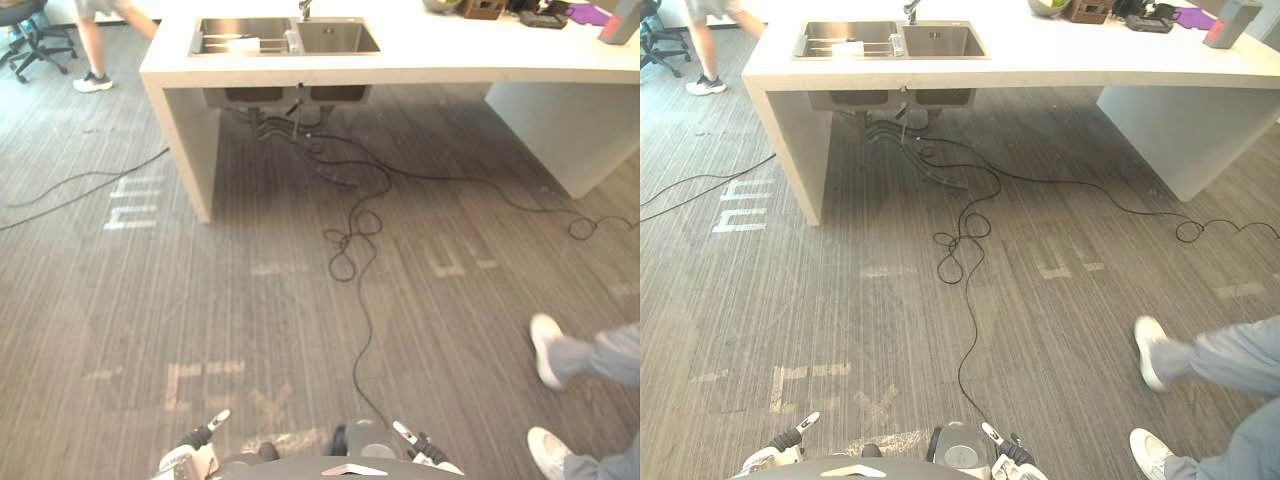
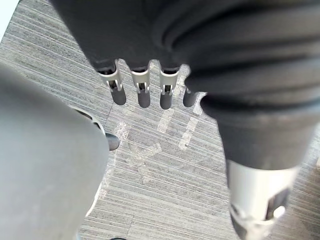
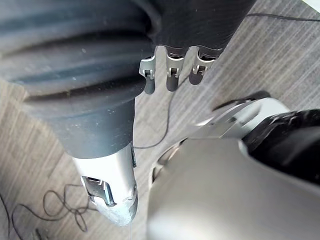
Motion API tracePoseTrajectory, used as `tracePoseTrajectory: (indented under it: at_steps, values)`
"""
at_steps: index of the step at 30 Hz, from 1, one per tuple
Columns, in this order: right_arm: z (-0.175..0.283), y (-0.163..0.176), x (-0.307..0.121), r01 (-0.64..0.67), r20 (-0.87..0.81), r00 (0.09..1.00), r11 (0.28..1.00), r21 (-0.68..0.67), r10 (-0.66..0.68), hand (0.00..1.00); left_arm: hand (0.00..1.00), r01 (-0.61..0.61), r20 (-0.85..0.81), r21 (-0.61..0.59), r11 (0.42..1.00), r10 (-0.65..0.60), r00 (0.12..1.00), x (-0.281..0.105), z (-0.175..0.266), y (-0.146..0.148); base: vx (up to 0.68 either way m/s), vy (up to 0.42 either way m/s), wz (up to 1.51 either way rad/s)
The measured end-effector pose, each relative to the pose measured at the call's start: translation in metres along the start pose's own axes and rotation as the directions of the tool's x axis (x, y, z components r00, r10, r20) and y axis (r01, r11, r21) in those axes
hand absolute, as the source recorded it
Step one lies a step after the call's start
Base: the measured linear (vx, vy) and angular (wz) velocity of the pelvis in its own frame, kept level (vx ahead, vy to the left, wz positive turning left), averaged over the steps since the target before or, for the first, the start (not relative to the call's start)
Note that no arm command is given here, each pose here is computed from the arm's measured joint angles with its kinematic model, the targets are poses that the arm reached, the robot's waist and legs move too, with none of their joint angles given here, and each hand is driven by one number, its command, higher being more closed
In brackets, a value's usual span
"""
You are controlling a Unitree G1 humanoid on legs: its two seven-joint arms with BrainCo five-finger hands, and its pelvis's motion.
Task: Walk over to the sink, pick up the cup, carry it to the dishwasher, place the cup inside the dishwasher, then close the dishwasher door
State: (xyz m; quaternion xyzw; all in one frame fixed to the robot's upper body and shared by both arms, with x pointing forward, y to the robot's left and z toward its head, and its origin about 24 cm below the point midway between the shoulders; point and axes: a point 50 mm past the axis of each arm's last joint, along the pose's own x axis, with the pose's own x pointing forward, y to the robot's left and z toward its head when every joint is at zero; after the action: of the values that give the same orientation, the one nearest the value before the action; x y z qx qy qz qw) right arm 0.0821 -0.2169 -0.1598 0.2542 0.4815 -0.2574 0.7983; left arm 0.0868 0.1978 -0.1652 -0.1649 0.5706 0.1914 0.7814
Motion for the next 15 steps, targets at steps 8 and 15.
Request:
tracePoseTrajectory:
  at_steps: [8, 15]
  values:
    - [-0.014, -0.001, -0.003, 0.009, -0.007, 1.000, 0.995, 0.103, -0.008, 0.00, 0.00, 0.017, -0.018, -0.024, 1.000, -0.017, 1.000, 0.002, 0.007, -0.004, 0.27, -0.090, 0.22]
    - [-0.023, -0.029, -0.013, 0.068, 0.007, 0.998, 0.985, 0.157, -0.070, 0.00, 0.00, 0.148, -0.018, -0.042, 0.988, -0.149, 0.989, 0.002, 0.002, -0.041, 0.45, -0.235, 0.15]
